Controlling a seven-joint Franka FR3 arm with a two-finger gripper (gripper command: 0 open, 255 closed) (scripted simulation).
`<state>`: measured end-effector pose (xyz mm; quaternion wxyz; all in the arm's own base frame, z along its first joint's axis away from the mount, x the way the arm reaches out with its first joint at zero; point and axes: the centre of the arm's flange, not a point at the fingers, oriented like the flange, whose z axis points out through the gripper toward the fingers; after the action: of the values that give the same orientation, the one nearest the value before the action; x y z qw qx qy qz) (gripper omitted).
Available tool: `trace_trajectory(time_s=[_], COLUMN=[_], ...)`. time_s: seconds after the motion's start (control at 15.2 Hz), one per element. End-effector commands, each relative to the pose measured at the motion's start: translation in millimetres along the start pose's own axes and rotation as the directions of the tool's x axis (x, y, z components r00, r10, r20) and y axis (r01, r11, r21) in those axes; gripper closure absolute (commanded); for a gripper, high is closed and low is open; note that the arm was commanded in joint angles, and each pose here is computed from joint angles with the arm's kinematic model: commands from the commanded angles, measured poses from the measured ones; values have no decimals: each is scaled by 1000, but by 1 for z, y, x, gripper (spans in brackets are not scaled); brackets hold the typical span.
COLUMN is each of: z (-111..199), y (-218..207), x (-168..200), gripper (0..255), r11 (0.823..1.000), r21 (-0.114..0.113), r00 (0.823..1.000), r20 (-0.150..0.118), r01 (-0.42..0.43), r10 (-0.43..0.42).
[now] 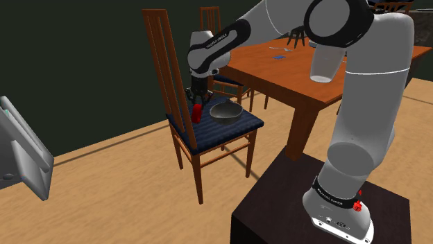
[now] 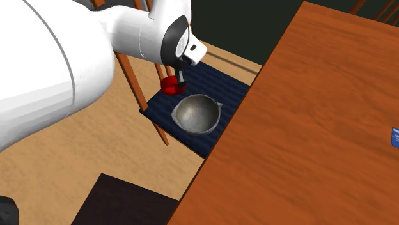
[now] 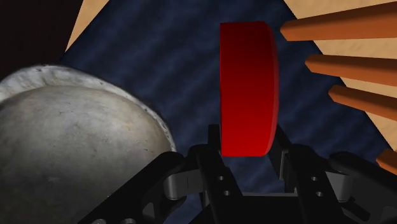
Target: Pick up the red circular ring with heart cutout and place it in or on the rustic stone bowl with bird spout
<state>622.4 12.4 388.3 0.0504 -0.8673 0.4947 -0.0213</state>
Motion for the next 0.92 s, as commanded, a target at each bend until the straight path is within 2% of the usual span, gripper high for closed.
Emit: trace_trajectory(time_s=[0.0,0.86], z=[-10,-78], y=[-1,-9], x=[0,-1], gripper=[255,255], r11=[1000,1000], r21=[0,0], r00=[1000,1000], r20=[0,0], r01=[0,0], r10=[0,0])
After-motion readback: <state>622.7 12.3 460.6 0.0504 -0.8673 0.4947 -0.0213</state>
